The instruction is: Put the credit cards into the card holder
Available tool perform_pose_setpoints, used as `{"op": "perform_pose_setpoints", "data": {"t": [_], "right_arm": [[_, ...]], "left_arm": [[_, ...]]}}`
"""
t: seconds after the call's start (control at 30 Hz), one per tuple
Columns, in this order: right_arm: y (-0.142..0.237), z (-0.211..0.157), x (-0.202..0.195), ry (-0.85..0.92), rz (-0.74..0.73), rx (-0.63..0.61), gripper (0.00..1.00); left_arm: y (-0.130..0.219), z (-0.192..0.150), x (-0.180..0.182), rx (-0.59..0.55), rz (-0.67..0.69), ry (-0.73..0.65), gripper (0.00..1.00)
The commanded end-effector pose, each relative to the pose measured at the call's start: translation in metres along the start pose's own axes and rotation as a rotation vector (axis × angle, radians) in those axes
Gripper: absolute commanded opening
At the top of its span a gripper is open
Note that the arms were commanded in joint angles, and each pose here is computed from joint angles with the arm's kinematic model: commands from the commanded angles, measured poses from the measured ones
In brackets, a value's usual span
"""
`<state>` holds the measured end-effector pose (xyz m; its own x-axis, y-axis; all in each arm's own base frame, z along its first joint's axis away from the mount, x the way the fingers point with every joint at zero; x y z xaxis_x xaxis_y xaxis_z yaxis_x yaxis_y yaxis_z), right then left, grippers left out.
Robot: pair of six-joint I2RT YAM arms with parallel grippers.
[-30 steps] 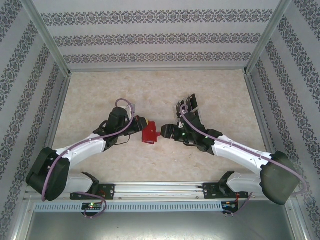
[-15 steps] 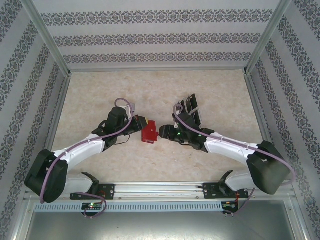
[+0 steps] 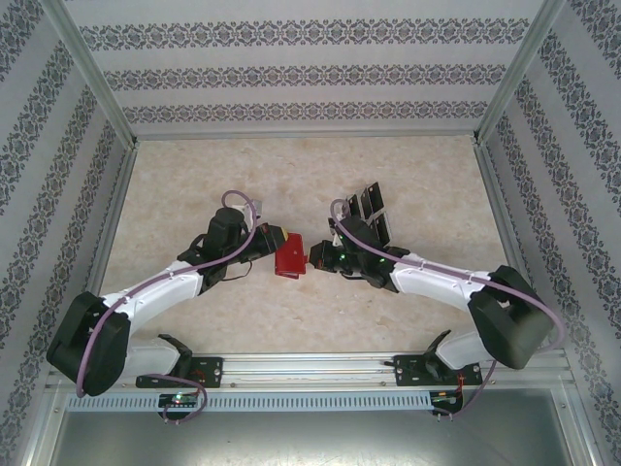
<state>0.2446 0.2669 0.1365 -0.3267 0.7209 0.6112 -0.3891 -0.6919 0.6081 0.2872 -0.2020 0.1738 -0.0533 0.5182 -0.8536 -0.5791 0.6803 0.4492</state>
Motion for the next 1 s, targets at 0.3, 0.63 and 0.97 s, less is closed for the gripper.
{"op": "perform_pose_setpoints", "data": {"t": [0.3,0.63,0.97], "right_arm": [[0.045,0.004,0.046,0.097,0.016,-0.011,0.00],[0.053,0.028,0.076,0.152,0.010,-0.020,0.00],[0.058,0.045,0.101,0.182,0.018,-0.020,0.00]], "left_arm": [[0.029,0.008,0.014,-0.072,0.221,-0.017,0.19],[0.046,0.018,0.040,-0.146,0.409,-0.029,0.63],[0.069,0.013,0.026,-0.157,0.341,-0.072,0.75]]}}
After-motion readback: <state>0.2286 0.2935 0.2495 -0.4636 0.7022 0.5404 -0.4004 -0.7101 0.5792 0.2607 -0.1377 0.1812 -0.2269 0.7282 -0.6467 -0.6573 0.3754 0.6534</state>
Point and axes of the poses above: each hand's point on the last joint's axis, 136 mm out from that joint toward the fingers, its own y axis back along the fingers, its own x axis along the line the jaws close on, z = x × y, the point moved 4 cm from there along y, back along the fingers, and after that the axes turned 13 degrees about y, right-handed, at the moved point
